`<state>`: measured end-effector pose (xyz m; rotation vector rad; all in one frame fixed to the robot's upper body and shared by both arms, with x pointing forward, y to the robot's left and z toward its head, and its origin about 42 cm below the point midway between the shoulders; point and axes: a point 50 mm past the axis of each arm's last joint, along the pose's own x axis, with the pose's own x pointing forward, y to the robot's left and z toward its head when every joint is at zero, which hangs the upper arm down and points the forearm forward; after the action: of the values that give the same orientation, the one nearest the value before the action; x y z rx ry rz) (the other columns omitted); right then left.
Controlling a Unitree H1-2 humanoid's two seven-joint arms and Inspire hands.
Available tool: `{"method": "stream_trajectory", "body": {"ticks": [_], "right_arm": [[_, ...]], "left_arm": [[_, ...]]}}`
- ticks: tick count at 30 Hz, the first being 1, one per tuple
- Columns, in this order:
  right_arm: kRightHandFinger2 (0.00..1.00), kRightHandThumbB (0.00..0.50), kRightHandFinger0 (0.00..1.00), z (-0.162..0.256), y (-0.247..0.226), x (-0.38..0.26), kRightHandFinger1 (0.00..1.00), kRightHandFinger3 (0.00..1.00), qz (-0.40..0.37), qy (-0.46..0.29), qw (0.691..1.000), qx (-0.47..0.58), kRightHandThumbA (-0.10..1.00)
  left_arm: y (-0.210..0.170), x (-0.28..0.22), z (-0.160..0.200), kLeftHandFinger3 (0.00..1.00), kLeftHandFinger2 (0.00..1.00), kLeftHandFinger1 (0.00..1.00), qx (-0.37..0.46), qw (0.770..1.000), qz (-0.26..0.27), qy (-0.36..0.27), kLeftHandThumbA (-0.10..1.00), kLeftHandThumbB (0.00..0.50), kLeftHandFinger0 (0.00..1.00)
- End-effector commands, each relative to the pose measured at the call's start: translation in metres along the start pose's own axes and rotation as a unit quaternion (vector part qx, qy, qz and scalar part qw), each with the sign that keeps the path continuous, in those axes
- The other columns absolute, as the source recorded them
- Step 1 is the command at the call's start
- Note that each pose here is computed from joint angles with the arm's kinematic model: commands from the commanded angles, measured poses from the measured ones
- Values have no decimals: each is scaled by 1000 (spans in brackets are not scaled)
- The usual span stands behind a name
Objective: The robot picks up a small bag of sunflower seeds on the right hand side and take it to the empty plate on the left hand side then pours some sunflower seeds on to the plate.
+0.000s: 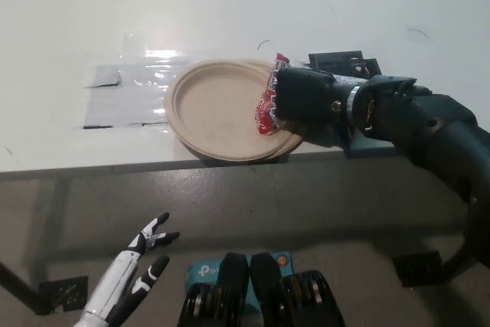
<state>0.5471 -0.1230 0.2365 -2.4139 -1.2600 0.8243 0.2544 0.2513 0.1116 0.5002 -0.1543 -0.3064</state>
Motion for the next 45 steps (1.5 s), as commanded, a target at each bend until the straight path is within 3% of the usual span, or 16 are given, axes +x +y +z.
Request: {"method": "stream_trajectory", "body": {"ticks": [1,9,11,17,22,24,25,30,33,34,35,38,40,41,42,45], "right_arm": [[196,371,0,2,-33,29,12,148,-41,-22,999,2,-80],[192,365,0,-43,-62,24,2,86,-59,-23,996,-61,46],[195,410,0,-34,-63,26,0,179,-56,-39,995,-78,119],[177,382,0,-21,-68,31,0,137,-24,-55,993,-99,33],[138,392,0,-86,-79,16,0,671,37,24,994,-103,-12],[14,444,0,-80,-86,23,0,509,31,7,992,-119,87],[20,380,0,-69,-89,30,0,372,10,-9,993,-116,32],[2,405,0,-84,-81,25,0,406,18,35,995,-93,30],[1,419,0,-87,-73,20,0,298,15,47,995,-85,99],[0,452,0,-91,-71,18,0,146,19,55,995,-82,171],[6,483,0,-95,-69,15,0,141,27,57,995,-82,265],[46,410,0,-87,-65,14,0,283,24,48,996,-68,54],[46,374,0,-93,-63,9,0,257,23,59,995,-72,29],[86,408,1,-85,-63,13,5,472,23,49,997,-63,-21],[11,422,0,-76,-64,18,0,399,13,39,998,-52,-29],[51,380,1,-77,-60,12,0,516,14,58,998,-27,11]], "left_arm": [[5,-7,7,1000,817,838,8,1000,4,-27,1000,228,1000],[9,-7,10,1000,819,878,17,999,7,-26,1000,221,1000],[6,-9,10,1000,823,875,16,1000,6,-27,1000,228,1000],[11,-9,13,1000,828,871,18,999,4,-34,1000,240,1000],[13,-4,14,1000,829,872,26,999,7,-39,1000,239,1000],[13,-6,14,1000,826,857,30,999,5,-38,1000,249,1000],[14,-8,14,1000,828,856,31,999,5,-36,1000,255,1000],[11,-8,15,1000,813,840,29,999,7,-41,1000,243,1000],[13,-10,14,1000,810,826,38,998,6,-44,1000,266,1000],[13,-10,15,1000,812,831,39,998,6,-46,1000,259,1000],[13,-10,15,1000,816,838,39,998,6,-47,1000,262,1000],[16,-9,16,1000,822,840,45,998,0,-43,1000,291,1000],[14,-4,17,1000,817,837,41,998,2,-54,1000,257,1000],[13,-6,17,1000,812,840,40,998,5,-45,1000,286,1000],[15,-10,16,1000,810,838,42,998,4,-42,1000,289,1000],[15,-6,17,1000,814,835,48,997,-1,-54,1000,246,1000]]}}
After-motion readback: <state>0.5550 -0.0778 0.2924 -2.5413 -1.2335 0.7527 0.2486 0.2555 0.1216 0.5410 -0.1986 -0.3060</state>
